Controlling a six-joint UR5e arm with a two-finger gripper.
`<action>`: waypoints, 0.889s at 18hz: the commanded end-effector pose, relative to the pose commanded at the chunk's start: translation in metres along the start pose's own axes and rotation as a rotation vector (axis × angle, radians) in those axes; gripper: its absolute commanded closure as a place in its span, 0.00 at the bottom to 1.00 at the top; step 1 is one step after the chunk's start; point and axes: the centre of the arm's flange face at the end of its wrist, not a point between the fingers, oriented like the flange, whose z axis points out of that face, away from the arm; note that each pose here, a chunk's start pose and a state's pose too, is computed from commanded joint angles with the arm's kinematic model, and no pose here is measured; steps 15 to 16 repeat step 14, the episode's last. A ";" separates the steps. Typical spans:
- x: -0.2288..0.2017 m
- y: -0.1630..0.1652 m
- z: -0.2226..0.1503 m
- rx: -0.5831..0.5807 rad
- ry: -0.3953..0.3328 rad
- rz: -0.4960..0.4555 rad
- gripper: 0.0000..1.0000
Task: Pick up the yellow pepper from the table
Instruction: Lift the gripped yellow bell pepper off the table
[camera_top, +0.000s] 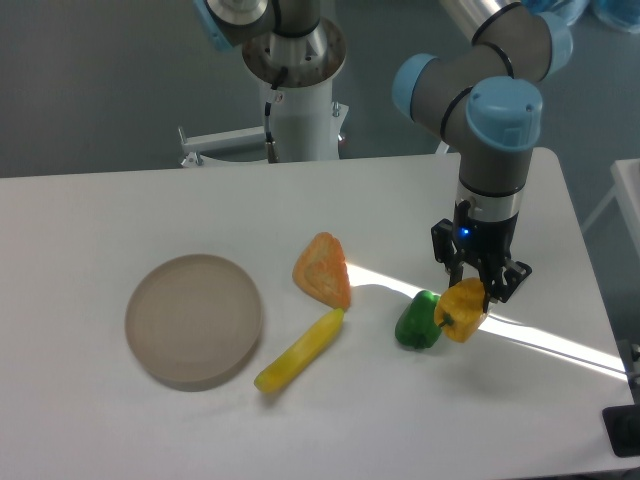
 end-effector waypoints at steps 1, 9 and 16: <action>0.000 0.000 0.000 0.000 0.000 0.000 0.61; 0.000 0.000 -0.001 -0.001 -0.002 -0.021 0.61; 0.000 0.000 -0.002 0.000 -0.005 -0.021 0.61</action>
